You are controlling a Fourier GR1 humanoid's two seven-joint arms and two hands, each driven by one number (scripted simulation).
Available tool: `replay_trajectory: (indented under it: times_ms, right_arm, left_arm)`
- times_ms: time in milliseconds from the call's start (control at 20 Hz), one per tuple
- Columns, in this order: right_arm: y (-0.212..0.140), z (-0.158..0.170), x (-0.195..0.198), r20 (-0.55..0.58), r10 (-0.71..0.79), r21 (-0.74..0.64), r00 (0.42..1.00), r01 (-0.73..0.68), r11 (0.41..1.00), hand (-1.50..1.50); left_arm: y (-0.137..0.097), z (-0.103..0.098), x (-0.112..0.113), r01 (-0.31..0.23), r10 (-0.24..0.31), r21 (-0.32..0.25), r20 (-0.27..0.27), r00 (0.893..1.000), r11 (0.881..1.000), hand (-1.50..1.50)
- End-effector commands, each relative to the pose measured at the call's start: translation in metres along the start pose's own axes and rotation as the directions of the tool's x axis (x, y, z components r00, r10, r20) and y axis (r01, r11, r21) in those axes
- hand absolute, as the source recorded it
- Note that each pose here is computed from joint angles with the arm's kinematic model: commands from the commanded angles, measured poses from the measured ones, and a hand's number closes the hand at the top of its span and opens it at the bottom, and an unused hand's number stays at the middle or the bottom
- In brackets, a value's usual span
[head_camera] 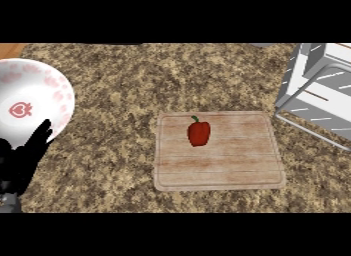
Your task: Pick the tomato from the cutting board and place it in the tiered basket
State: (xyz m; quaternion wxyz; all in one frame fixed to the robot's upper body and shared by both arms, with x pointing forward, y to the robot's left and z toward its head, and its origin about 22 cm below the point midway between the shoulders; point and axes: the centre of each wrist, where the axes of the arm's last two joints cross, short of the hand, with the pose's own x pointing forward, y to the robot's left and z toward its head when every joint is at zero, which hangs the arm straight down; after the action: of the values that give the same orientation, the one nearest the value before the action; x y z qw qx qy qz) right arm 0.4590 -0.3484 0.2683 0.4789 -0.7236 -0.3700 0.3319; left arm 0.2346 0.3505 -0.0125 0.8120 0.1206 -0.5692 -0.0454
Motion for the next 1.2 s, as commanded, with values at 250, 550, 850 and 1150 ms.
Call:
replay_trajectory:
  times_ms: [250,550,850,1150]
  right_arm:
    - [0.034,0.006,-0.009,-0.22,0.055,0.366,0.974,0.03,0.93,-1.5]
    - [0.034,0.001,-0.048,-0.346,-0.085,0.268,0.934,0.186,0.945,-1.5]
    - [-0.001,-0.006,-0.035,-0.32,-0.311,-0.001,0.895,0.328,0.945,-1.5]
    - [-0.042,-0.017,-0.069,-0.478,-0.485,-0.121,0.733,0.492,0.862,-1.5]
  left_arm:
    - [0.002,0.002,0.001,0.011,-0.011,-0.004,0.005,1.0,1.0,0.0]
    - [0.002,0.015,-0.018,-0.008,0.008,-0.011,0.003,1.0,1.0,0.0]
    - [-0.005,0.002,0.0,-0.012,0.012,-0.005,0.002,1.0,1.0,0.0]
    - [-0.005,-0.003,-0.001,-0.011,0.012,0.016,-0.015,1.0,1.0,0.0]
